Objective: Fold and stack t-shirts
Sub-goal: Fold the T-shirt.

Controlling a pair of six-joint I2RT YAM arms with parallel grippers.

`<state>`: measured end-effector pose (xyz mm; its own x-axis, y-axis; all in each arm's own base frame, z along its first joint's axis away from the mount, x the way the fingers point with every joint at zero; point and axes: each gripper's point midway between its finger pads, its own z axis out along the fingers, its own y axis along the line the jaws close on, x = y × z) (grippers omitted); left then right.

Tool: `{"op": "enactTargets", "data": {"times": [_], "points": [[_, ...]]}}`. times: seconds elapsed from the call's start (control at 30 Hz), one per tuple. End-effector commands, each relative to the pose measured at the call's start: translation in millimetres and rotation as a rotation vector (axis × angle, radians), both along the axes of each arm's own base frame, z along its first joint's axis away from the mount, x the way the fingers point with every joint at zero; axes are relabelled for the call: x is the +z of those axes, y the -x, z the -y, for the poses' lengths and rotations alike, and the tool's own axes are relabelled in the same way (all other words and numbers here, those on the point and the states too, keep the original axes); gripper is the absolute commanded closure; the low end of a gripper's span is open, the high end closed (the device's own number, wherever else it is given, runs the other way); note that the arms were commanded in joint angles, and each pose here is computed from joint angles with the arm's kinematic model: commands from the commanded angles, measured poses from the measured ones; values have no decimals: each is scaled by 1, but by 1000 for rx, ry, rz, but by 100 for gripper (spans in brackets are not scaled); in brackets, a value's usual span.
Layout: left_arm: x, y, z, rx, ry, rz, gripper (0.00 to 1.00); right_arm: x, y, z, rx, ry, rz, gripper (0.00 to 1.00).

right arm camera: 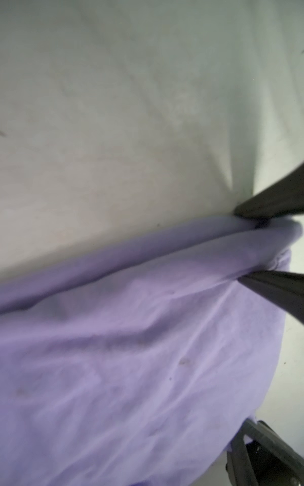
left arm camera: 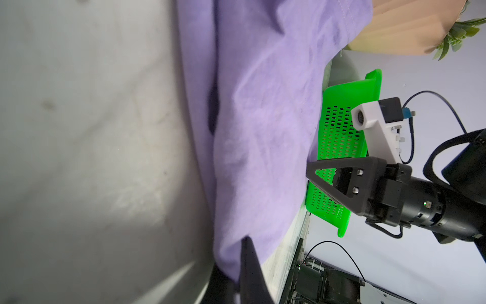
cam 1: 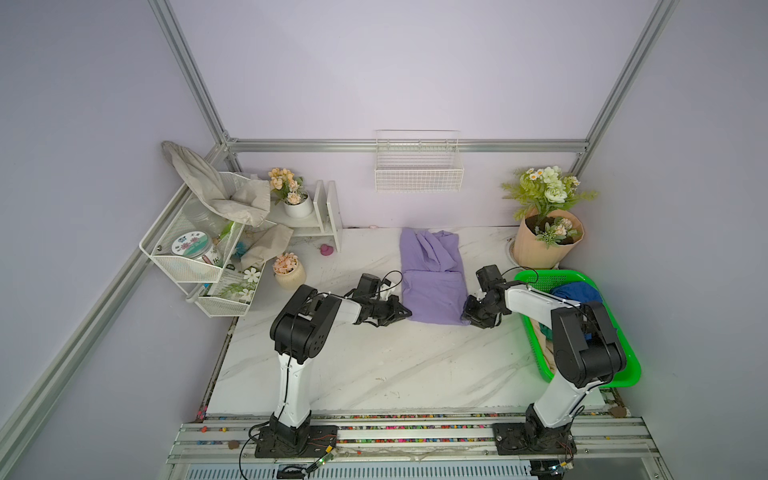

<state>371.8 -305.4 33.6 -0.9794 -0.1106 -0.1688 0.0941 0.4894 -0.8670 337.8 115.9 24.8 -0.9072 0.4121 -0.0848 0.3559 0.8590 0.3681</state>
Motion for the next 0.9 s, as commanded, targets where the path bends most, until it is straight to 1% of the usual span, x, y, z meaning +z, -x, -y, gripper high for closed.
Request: {"op": "enactTargets", "data": {"times": [0.0,0.03,0.13,0.27,0.37,0.4,0.5,0.6,0.7,0.87], "points": [[-15,0,-14,45,-82,-52,100,-11,26,3,1,-8,-41,98],[-13,0,-15,46,-79,-54,100,-12,31,4,-4,-6,-45,100],[-5,3,-17,35,-71,-72,99,-12,44,3,-12,-27,-65,100],[17,15,-24,-16,-125,-85,98,-1,65,-6,13,-93,-98,100],[37,30,-30,-77,-160,-127,97,12,81,-11,52,-138,-127,100],[48,35,-29,-101,-148,-129,98,17,87,-13,63,-151,-136,100],[75,44,-32,-120,-150,-129,96,25,104,-16,83,-176,-163,100],[100,53,-32,-140,-136,-144,95,33,127,-19,107,-194,-210,100],[117,61,-31,-144,-115,-163,95,46,144,-24,132,-227,-228,100],[127,77,-30,-158,-90,-212,95,70,170,-27,146,-261,-239,98]]}}
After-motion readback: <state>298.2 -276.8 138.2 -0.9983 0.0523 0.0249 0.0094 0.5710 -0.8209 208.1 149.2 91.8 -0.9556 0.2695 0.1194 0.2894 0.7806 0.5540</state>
